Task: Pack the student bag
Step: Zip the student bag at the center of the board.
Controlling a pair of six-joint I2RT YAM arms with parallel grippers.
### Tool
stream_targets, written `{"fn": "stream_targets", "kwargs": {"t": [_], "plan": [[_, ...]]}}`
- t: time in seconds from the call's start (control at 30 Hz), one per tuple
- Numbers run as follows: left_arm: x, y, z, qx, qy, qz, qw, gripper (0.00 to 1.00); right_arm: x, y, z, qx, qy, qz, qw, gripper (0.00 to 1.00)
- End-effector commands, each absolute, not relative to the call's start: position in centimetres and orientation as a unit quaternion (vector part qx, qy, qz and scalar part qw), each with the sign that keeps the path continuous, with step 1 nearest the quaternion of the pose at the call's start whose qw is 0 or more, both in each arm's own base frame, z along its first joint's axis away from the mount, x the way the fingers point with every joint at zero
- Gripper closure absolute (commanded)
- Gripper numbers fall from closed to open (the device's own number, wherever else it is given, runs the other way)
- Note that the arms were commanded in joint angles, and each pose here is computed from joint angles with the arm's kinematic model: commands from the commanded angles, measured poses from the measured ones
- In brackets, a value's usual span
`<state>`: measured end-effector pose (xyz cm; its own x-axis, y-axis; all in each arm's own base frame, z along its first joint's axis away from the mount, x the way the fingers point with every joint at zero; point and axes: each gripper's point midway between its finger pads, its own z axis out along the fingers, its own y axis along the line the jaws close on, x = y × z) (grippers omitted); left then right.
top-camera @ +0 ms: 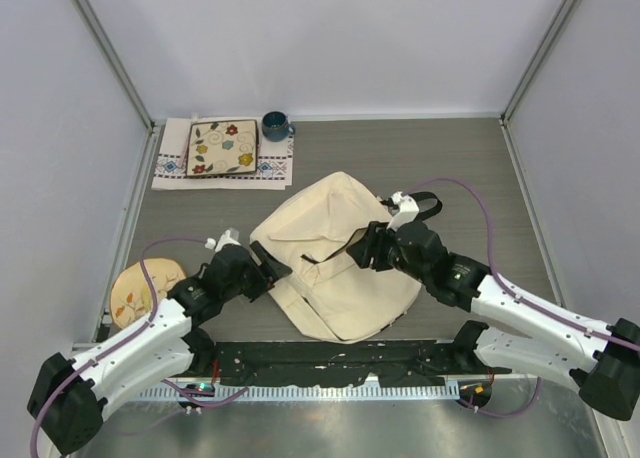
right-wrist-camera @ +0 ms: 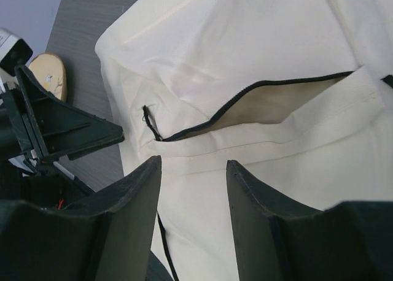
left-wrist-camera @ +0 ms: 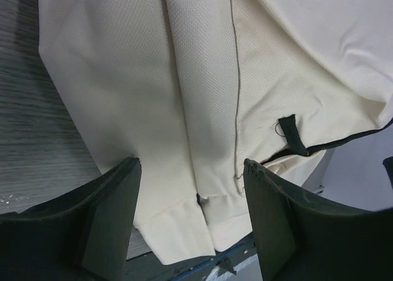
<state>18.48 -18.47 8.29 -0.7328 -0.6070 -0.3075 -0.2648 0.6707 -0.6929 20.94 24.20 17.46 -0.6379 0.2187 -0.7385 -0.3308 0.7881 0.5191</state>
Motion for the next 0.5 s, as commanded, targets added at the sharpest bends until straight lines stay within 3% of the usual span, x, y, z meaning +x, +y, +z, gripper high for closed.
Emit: {"fn": "stream_targets", "kwargs": {"t": [0.0, 0.3, 0.47], "plan": [[20.8, -19.9, 11.3, -0.281, 0.831, -0.376, 0.299, 0.3, 21.4, 26.3, 20.9, -0.076, 0.816, 0.353, 0.452, 0.48], [22.9, -21.1, 11.1, -0.3, 0.819, -0.377, 0.312, 0.3, 20.9, 28.2, 20.4, -0.115, 0.821, 0.355, 0.433, 0.49], [23.6, -21.4, 10.1, -0.298, 0.823, -0.367, 0.315, 0.49, 20.0, 29.6, 19.9, -0.162, 0.823, 0.346, 0.421, 0.49]]}}
